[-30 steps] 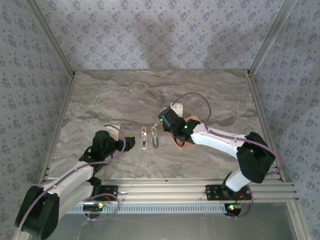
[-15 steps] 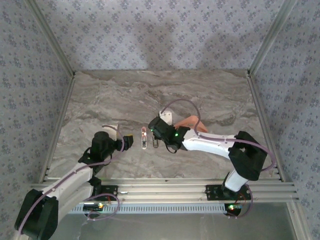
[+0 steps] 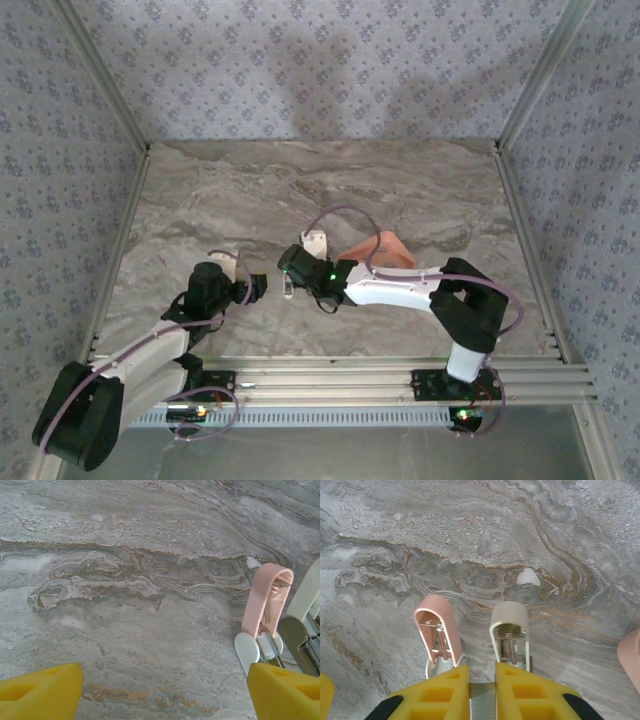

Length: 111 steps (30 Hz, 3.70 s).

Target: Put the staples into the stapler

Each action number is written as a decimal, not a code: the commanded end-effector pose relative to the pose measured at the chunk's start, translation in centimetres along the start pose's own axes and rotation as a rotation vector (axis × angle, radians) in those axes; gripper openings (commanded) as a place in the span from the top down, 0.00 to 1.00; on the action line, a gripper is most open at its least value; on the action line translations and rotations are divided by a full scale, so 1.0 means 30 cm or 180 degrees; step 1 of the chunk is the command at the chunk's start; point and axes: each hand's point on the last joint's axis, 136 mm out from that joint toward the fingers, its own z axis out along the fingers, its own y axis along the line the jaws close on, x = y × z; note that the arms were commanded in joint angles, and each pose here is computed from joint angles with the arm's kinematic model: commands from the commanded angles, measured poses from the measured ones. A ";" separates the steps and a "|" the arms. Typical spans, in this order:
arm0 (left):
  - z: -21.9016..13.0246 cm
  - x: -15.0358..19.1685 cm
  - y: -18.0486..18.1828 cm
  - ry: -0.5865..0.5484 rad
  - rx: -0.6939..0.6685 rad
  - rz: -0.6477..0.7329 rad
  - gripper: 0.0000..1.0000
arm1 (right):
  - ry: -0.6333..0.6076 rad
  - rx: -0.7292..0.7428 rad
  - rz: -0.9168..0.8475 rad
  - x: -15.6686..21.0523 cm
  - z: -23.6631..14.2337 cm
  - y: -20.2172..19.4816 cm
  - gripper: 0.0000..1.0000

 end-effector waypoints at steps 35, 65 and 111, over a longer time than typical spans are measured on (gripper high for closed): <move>0.002 -0.047 -0.006 -0.0167 -0.0003 -0.0021 0.15 | 0.0031 -0.0045 0.0157 0.061 0.049 0.120 0.83; 0.001 -0.045 0.003 -0.0175 -0.0047 -0.0033 0.15 | 0.0175 0.0011 0.0174 0.087 0.093 0.141 0.82; -0.005 -0.049 0.018 -0.0216 -0.0121 -0.0053 0.14 | 0.0512 0.0293 0.0201 0.133 0.129 0.085 0.83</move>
